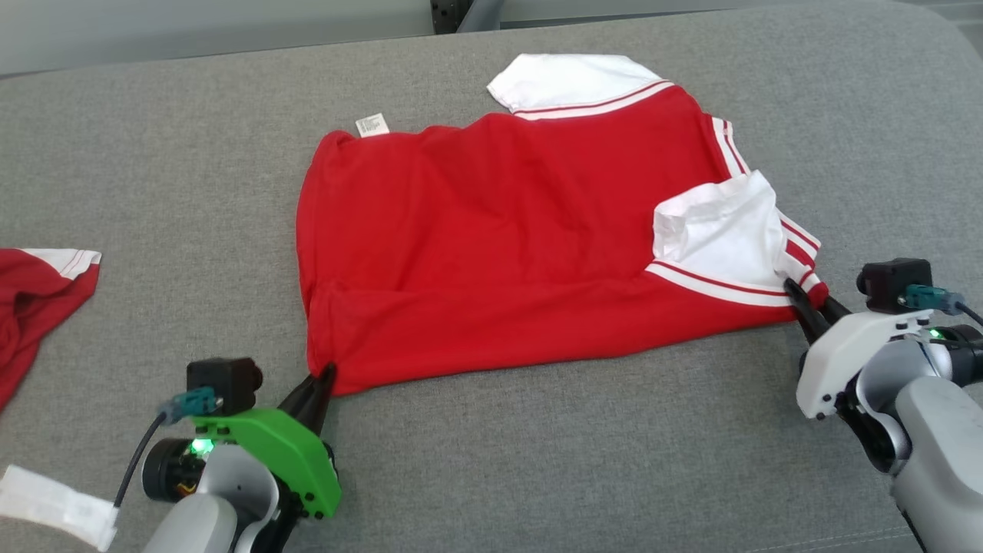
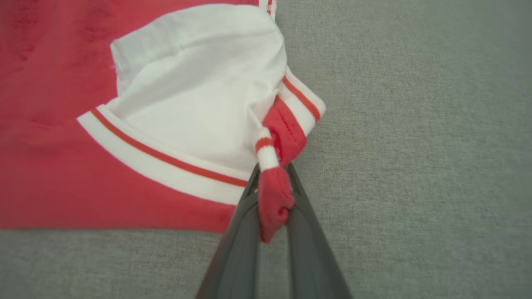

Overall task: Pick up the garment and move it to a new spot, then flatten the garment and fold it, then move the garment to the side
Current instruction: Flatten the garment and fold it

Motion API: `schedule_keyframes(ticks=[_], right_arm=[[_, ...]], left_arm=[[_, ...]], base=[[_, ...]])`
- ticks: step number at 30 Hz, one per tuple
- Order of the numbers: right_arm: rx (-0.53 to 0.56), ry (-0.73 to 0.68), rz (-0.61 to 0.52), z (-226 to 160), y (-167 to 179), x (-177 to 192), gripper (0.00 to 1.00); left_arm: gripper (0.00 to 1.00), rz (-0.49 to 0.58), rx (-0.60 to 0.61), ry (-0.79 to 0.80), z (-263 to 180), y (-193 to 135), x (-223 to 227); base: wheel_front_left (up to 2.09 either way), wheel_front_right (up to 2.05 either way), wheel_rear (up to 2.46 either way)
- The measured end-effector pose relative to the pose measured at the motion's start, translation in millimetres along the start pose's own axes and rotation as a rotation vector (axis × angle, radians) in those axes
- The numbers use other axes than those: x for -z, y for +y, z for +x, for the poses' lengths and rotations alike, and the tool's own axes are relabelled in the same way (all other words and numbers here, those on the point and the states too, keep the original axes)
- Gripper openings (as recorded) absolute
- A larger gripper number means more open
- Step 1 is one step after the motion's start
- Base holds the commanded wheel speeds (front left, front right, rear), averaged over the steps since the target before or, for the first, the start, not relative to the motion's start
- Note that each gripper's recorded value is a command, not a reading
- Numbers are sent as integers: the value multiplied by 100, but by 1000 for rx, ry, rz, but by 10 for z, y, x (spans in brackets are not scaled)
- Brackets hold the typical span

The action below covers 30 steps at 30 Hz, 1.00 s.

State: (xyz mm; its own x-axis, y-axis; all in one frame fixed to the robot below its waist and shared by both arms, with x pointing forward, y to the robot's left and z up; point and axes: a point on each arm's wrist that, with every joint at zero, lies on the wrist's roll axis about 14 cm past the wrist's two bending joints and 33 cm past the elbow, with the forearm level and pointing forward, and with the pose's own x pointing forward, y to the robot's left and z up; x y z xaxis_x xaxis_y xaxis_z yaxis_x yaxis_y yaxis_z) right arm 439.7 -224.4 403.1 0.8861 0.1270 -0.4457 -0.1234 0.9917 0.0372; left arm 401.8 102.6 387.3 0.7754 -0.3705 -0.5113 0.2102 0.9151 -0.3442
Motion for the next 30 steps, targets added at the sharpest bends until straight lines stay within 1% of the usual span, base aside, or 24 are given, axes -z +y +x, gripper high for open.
schedule_keyframes(ticks=[2, 5, 9, 11, 14, 15, 16, 17, 18, 20, 23, 26, 28, 30], right_arm=[[4, -10, 15, -98, -66, -39, 0], [14, 21, 23, -291, -193, 30, 0], [12, 96, 63, -526, -228, 255, 0], [16, 133, 97, -614, -217, 388, 0], [31, 185, 110, -692, -206, 588, 0], [37, 191, 112, -695, -202, 619, 4], [40, 190, 113, -688, -191, 633, 44], [42, 191, 119, -679, -175, 649, 96], [44, 188, 125, -669, -160, 655, 100], [35, 175, 133, -641, -112, 621, 100], [21, 131, 123, -591, -98, 447, 100], [3, 24, 109, -478, -133, 2, 100], [-4, -41, 70, -360, -167, -334, 100], [-2, -71, 10, -225, -201, -588, 100]], left_arm=[[0, -18, 6, -15, -120, -13, -14], [0, -44, 5, -32, -326, -35, -4], [0, -102, -1, -13, -568, -123, 116], [0, -143, -6, 25, -649, -159, 255], [0, -187, -12, 84, -714, -225, 468], [0, -198, -21, 91, -715, -229, 502], [31, -206, -27, 89, -711, -231, 515], [84, -207, -30, 90, -709, -236, 527], [100, -203, -34, 92, -709, -231, 542], [100, -195, -41, 87, -712, -217, 530], [100, -184, -30, 40, -704, -231, 364], [100, -134, -22, -15, -684, -177, 103], [100, -91, -10, -50, -595, -140, -129], [100, -35, 4, -69, -448, -108, -355]], base=[[0, 0, 0], [0, 0, 0], [0, 0, 0], [0, 0, 0], [0, 0, 0], [0, 0, 0], [0, 0, 0], [0, 0, 0], [0, 0, 0], [0, 0, 0], [0, 0, 0], [0, 0, 0], [0, 0, 0], [0, 0, 0]])
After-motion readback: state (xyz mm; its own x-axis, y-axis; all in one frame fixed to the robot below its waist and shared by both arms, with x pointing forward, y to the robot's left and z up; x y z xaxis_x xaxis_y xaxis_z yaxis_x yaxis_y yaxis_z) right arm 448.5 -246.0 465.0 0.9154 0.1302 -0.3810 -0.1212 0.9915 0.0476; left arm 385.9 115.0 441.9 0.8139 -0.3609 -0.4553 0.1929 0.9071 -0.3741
